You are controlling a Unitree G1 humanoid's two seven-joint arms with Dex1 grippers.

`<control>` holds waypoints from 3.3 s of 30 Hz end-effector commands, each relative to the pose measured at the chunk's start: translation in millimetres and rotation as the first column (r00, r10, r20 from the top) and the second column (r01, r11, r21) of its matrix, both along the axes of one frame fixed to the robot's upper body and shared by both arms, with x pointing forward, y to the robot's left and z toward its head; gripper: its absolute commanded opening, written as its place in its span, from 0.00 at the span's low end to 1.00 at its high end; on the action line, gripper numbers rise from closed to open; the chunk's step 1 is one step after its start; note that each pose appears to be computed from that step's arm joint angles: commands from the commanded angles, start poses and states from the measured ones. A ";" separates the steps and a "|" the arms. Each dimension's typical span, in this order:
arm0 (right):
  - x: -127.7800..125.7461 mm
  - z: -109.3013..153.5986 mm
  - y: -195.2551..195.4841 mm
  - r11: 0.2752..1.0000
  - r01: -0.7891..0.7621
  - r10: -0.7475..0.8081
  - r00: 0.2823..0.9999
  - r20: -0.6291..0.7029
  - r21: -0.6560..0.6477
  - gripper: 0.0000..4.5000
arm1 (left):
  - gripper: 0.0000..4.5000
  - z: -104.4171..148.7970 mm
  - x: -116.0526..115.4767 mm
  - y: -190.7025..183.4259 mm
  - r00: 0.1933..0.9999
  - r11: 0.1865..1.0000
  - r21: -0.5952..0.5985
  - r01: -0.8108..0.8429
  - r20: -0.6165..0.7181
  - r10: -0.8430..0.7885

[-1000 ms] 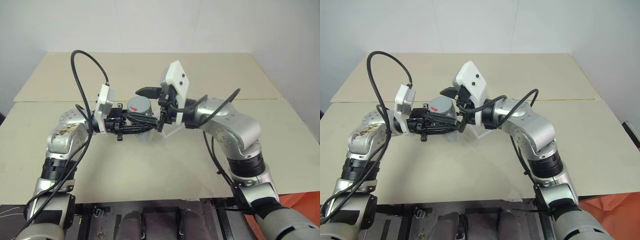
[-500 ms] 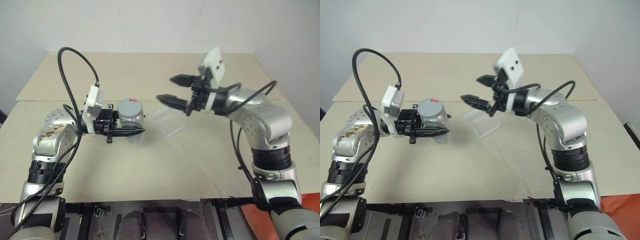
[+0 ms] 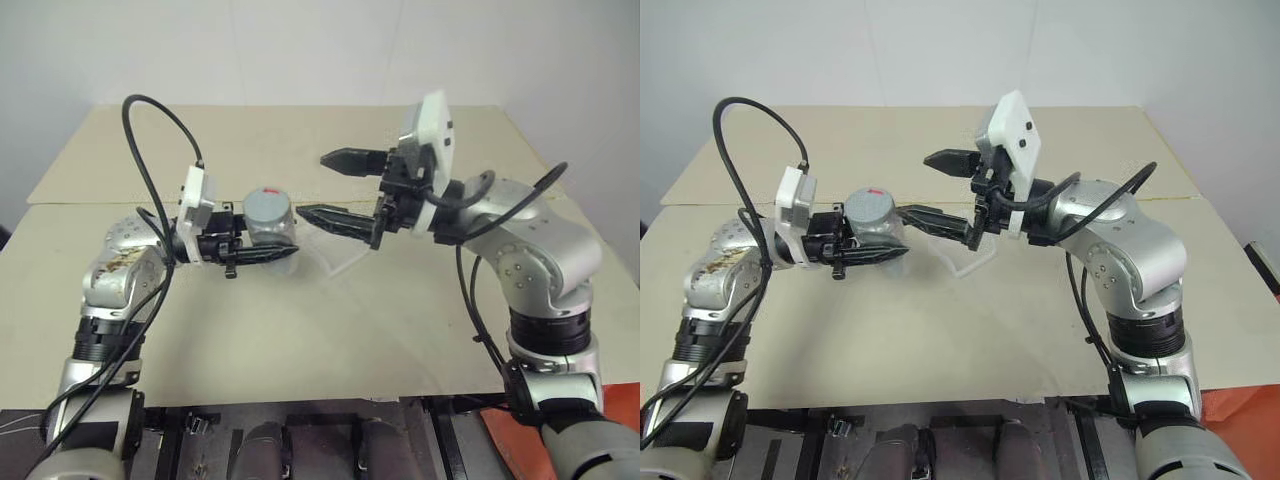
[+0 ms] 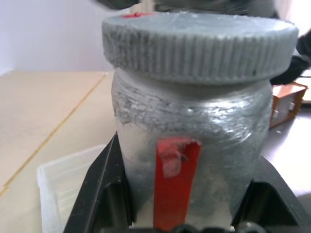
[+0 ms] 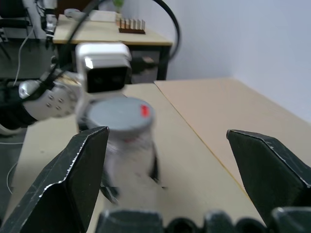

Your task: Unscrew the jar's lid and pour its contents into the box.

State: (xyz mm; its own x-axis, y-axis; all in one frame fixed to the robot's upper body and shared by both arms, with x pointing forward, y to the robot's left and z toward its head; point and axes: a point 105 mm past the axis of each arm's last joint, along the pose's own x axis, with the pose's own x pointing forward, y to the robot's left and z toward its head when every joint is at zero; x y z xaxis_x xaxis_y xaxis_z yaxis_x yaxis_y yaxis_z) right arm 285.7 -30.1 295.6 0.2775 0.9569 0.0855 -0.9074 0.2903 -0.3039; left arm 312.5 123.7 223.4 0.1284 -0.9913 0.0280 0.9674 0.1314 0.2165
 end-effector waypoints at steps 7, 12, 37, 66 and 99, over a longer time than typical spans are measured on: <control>0.2 4.8 38.3 1.000 -0.009 0.010 0.999 0.051 -0.012 1.00 | 0.43 12.9 -0.7 -11.1 0.998 0.999 -0.008 0.042 0.055 -0.041; 10.3 5.3 45.0 1.000 0.015 -0.015 0.999 0.046 -0.014 1.00 | 0.43 12.3 -2.3 -9.8 0.998 0.999 -0.008 0.042 0.054 -0.042; 26.6 3.1 -3.0 0.992 0.126 -0.125 0.991 0.043 -0.020 1.00 | 0.43 14.1 -4.1 -4.0 0.997 0.999 0.007 0.031 0.068 -0.032; -9.7 -0.8 19.4 0.997 -0.063 0.064 0.998 0.012 -0.032 1.00 | 0.43 10.8 -2.3 -7.2 0.998 0.999 0.013 0.037 0.052 -0.037; -16.2 12.4 28.5 0.942 -0.335 0.333 0.934 -0.128 0.007 0.61 | 0.43 -0.1 -18.5 -2.7 0.991 0.987 0.091 0.132 0.022 -0.135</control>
